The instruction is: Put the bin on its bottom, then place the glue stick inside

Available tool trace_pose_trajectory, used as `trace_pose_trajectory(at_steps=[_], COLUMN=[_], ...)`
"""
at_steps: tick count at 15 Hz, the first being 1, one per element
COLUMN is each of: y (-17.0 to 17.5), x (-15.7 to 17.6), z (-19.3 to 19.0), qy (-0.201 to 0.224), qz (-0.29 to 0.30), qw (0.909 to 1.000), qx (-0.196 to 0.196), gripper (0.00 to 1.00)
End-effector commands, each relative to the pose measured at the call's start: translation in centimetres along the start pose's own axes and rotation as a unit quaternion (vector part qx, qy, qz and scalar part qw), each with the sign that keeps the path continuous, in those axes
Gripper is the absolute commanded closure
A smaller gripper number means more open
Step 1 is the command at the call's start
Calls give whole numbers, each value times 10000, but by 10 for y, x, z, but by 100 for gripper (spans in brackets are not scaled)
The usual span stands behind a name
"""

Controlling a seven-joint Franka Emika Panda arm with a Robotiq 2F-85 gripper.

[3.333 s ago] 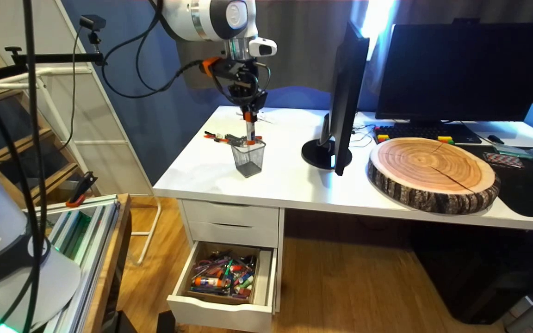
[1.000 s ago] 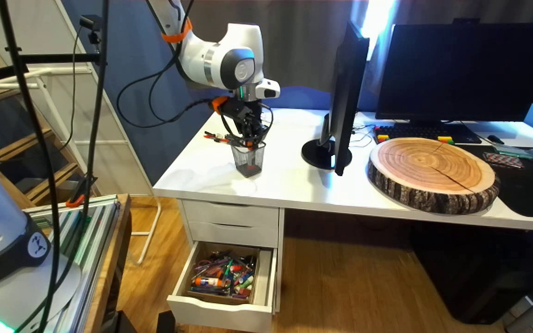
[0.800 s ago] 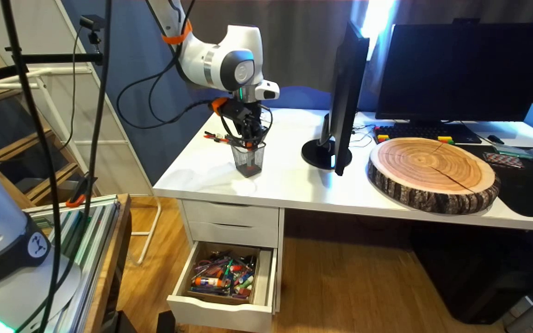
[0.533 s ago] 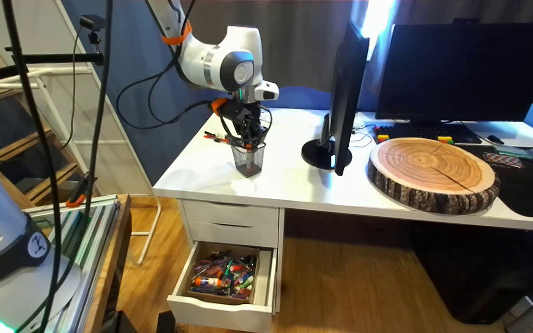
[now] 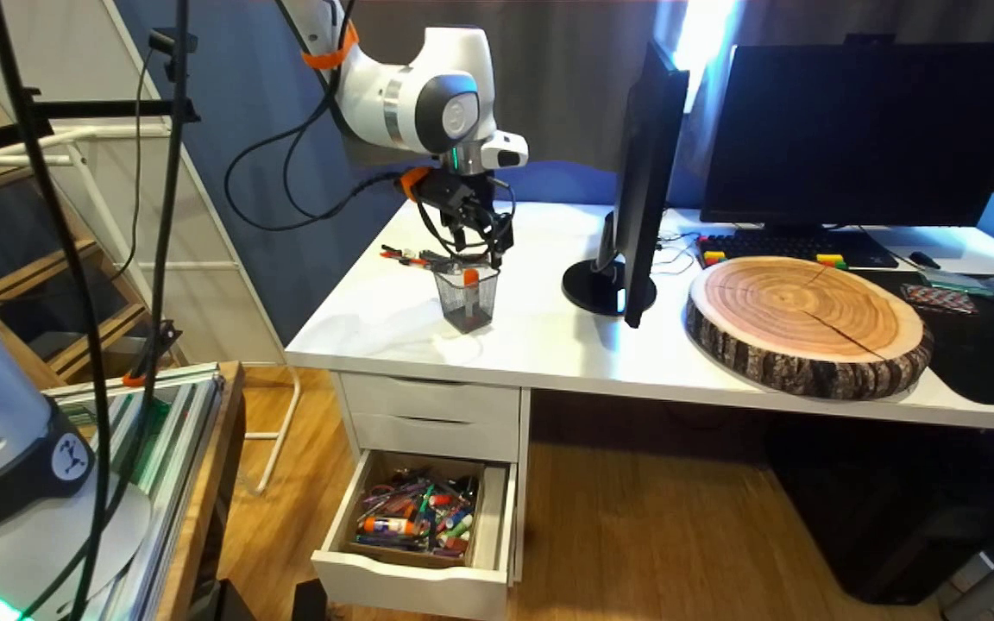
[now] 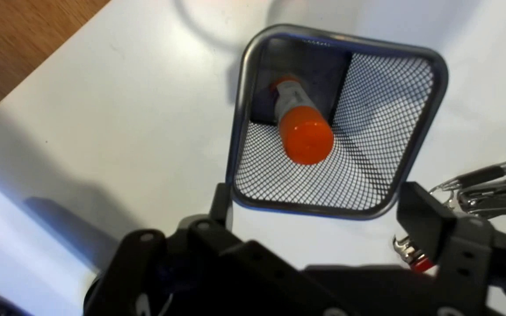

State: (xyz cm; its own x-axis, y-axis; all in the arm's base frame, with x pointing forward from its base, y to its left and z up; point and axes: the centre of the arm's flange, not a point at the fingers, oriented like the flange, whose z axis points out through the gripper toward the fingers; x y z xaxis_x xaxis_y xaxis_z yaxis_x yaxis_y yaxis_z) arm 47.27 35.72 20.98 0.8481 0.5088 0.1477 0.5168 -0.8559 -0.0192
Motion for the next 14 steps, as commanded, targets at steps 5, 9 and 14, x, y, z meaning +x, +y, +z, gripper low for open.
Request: trace_pose_trajectory(at_steps=[5, 9, 14], y=[-5, -7, -10], x=[5, -6, -19], z=[-65, -104, -136], qy=[204, -449, -916], qz=[226, 120, -216], qw=[9995, 9986, 9941], qx=[66, 233, 544], gripper=[0, 0, 0])
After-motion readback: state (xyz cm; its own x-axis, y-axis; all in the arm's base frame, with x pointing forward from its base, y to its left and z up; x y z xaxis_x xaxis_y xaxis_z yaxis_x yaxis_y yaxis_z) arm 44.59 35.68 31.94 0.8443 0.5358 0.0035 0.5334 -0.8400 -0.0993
